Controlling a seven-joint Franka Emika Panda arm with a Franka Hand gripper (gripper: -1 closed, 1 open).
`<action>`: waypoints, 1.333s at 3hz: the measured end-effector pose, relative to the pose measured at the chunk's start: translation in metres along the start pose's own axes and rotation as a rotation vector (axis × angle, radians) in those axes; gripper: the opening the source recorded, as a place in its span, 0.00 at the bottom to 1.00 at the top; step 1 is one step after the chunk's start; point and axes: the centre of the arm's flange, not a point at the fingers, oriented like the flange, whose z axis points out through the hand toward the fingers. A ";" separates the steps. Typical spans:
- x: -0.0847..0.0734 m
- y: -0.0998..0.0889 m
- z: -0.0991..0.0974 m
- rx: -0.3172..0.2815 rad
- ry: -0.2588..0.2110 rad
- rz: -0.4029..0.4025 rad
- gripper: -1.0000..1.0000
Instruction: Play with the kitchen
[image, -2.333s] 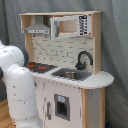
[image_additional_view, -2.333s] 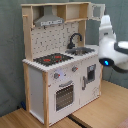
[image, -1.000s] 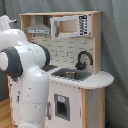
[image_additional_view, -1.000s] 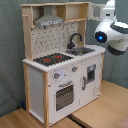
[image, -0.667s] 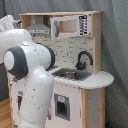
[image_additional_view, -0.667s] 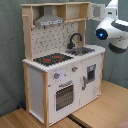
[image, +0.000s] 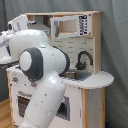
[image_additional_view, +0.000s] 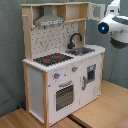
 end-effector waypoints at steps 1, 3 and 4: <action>0.008 -0.008 0.034 0.082 -0.032 -0.015 1.00; 0.015 -0.010 0.072 0.194 -0.061 -0.013 1.00; 0.015 -0.009 0.075 0.203 -0.063 -0.012 0.00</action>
